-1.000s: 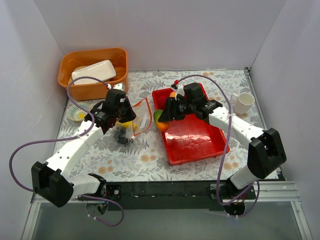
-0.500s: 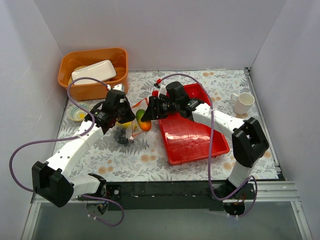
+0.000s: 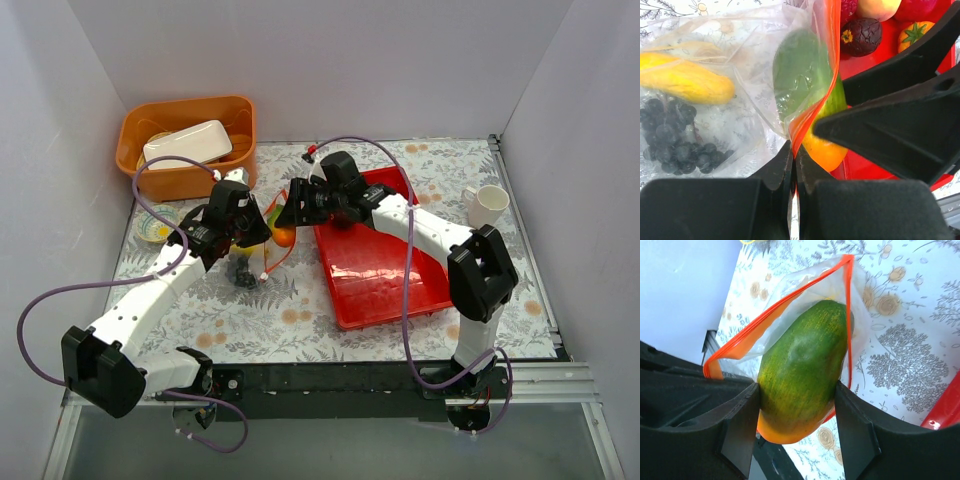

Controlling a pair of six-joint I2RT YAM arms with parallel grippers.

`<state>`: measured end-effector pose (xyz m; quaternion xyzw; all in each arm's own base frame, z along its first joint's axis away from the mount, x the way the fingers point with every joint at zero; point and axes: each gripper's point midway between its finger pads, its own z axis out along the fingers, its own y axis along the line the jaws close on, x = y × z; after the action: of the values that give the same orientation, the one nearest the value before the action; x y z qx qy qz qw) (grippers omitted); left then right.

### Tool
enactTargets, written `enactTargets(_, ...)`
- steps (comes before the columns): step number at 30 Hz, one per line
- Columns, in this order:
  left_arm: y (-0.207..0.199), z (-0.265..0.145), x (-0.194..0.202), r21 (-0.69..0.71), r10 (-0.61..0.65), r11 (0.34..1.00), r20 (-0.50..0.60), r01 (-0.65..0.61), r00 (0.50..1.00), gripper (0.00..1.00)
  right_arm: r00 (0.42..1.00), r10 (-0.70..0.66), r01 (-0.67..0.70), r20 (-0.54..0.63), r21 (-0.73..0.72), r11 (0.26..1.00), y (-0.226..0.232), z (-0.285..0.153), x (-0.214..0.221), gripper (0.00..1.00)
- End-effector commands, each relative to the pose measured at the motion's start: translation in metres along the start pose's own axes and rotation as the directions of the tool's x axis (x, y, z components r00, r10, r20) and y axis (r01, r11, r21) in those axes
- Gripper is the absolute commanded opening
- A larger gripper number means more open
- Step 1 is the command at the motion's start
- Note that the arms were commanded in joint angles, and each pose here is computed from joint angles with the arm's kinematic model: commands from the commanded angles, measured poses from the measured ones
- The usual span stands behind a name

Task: Place the food in the zip-top bag and seal the zipper
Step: Place the fake fruit in the zipper food storage bag.

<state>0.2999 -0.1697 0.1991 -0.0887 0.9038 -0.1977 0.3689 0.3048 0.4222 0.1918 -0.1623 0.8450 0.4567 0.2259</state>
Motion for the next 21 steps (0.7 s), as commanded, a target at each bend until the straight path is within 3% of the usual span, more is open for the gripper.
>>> enactTargets(1,-0.006,-0.011,-0.007,0.028,0.000,1.000,0.024,-0.001,1.000,0.00,0.996,0.012,-0.012,0.083,0.007,1.000,0.014,0.000,-0.028,0.38)
enactTargets(9,-0.011,-0.019,-0.018,0.038,-0.009,0.999,0.060,0.007,0.998,0.00,0.999,-0.010,0.010,0.040,0.018,1.000,0.018,0.016,-0.018,0.47)
enactTargets(13,-0.013,-0.024,-0.026,0.033,-0.013,0.999,0.083,0.010,0.996,0.00,0.999,-0.047,0.047,0.015,-0.011,0.999,0.026,0.019,-0.015,0.67)
enactTargets(20,-0.009,-0.024,-0.029,0.005,-0.011,1.000,0.096,0.011,0.995,0.00,0.990,-0.126,0.122,0.065,0.052,0.991,0.026,-0.006,-0.021,0.88)
enactTargets(21,-0.008,-0.025,-0.030,0.003,-0.011,1.000,0.098,0.011,0.995,0.00,0.987,-0.146,0.142,0.069,0.068,0.988,0.024,-0.010,-0.021,0.95)
